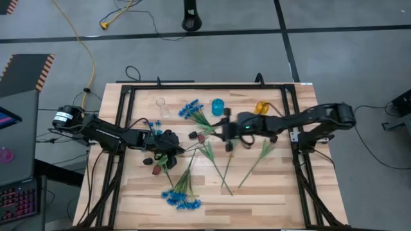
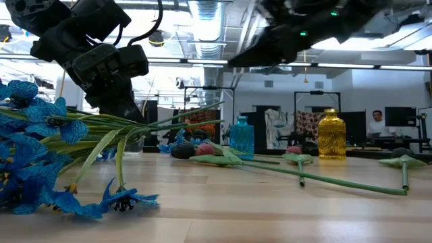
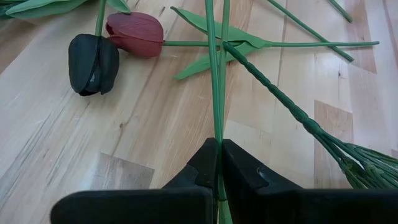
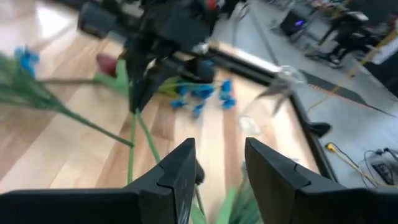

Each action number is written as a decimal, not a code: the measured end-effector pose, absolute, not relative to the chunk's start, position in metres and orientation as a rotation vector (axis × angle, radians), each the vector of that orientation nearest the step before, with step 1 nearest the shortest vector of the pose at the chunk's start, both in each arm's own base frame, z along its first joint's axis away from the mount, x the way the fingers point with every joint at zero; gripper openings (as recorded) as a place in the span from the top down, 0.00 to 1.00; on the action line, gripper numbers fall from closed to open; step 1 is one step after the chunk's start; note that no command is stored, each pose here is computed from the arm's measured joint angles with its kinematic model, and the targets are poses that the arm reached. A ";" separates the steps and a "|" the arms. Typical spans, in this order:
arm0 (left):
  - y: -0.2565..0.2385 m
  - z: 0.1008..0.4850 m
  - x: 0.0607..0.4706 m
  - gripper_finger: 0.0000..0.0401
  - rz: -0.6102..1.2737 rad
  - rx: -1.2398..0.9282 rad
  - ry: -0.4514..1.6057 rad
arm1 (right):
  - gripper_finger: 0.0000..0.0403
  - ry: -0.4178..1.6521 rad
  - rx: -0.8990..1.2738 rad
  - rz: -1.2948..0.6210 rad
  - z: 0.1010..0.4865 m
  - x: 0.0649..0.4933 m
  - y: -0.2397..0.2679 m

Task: Sort flowers into vase by color
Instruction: Put the left red flower into the transparent vase

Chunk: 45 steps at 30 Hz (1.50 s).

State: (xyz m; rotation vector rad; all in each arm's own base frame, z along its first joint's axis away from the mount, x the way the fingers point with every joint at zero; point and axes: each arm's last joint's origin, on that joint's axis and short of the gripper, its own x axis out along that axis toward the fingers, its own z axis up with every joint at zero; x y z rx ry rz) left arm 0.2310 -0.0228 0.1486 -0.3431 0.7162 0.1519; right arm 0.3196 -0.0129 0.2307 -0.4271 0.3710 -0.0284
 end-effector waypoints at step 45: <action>-0.023 0.148 0.231 1.00 0.151 -0.343 0.717 | 0.72 0.887 -0.585 0.119 0.197 0.415 0.012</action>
